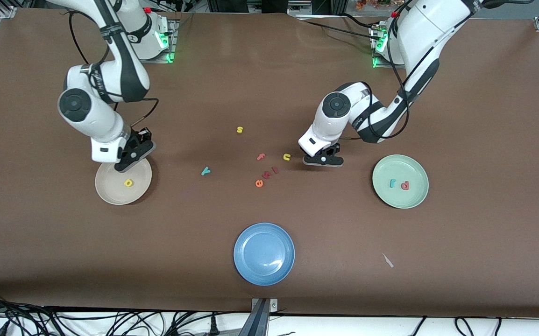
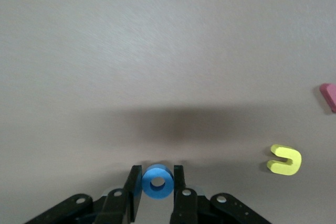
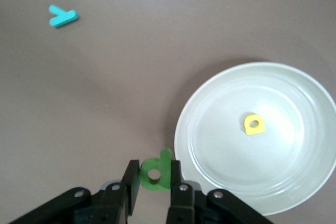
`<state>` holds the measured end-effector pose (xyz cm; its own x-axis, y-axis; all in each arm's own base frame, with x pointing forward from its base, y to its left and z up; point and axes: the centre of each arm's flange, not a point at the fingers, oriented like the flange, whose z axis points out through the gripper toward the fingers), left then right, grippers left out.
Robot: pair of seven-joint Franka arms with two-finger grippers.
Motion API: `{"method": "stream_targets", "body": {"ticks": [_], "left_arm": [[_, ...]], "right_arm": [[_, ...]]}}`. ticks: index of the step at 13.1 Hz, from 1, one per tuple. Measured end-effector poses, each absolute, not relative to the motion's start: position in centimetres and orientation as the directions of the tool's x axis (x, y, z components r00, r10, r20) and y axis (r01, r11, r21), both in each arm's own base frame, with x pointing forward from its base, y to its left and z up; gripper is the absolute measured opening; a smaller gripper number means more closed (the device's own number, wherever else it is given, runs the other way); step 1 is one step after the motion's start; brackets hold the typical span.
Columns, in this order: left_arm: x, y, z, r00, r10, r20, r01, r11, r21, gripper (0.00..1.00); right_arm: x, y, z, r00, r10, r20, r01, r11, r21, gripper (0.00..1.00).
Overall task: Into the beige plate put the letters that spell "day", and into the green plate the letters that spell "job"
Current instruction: 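Carry the blue o to the green plate while the right gripper carries the d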
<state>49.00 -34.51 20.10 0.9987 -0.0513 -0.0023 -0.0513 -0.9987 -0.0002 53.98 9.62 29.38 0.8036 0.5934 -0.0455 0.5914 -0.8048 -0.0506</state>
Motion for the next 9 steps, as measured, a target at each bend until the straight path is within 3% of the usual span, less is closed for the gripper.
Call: {"method": "stream_targets", "body": {"ticks": [9], "left_arm": [[56.3,-20.6,24.1,0.977,-0.215,0.006,-0.215,-0.977,-0.014,0.26]], "right_arm": [[55.7,3.3,22.6,0.965,0.262,-0.011,0.262,-0.965,0.015,0.28]]}}
